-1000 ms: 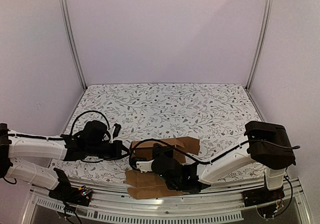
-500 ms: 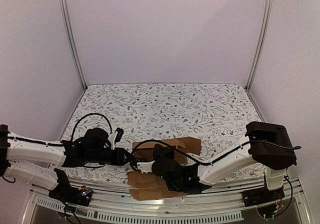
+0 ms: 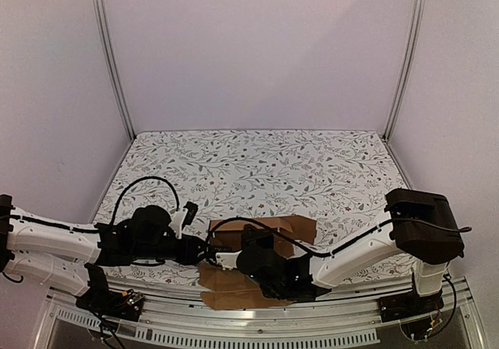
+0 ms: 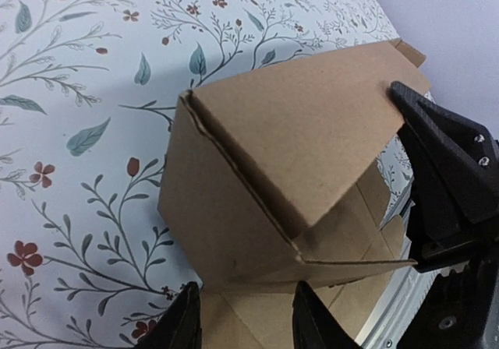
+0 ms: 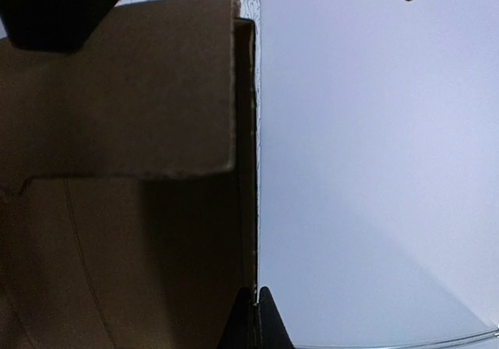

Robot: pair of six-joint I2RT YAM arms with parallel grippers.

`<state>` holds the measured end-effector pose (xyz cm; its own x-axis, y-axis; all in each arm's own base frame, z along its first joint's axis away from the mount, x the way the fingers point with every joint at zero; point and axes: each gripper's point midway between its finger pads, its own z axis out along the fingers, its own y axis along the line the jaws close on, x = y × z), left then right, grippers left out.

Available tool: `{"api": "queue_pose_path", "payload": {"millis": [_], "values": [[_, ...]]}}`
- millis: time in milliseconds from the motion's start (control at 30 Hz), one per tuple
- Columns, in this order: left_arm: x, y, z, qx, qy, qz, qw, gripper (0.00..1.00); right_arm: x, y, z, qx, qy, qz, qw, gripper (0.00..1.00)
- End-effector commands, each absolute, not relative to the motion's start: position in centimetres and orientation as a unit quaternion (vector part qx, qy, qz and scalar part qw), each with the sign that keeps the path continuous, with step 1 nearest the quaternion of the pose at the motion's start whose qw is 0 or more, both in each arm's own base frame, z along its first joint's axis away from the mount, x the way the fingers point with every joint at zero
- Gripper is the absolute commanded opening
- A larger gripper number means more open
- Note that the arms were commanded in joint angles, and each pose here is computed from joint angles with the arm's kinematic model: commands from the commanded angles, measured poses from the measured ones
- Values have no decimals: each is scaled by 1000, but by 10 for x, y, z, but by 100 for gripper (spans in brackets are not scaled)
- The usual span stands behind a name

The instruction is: Fold the paper box

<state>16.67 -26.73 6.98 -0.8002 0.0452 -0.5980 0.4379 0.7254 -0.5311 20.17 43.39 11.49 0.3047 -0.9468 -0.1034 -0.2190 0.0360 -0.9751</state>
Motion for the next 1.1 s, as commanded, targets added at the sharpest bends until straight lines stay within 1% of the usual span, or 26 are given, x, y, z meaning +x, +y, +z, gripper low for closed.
{"api": "queue_pose_path", "payload": {"millis": [0,267,533,800,1067], "values": [[164,-278,83,166,864,-358,314,41,203,434,125,-592,490,-340,542,0],[182,-277,82,172,871,-305,345,44,205,436,130,-588,495,-335,545,0],[194,-292,71,181,878,-274,348,48,212,439,135,-581,501,-338,546,0],[209,-288,74,166,875,-233,390,51,222,441,140,-566,514,-334,551,0],[218,-297,79,173,861,-233,417,51,231,445,132,-561,523,-334,548,0]]}}
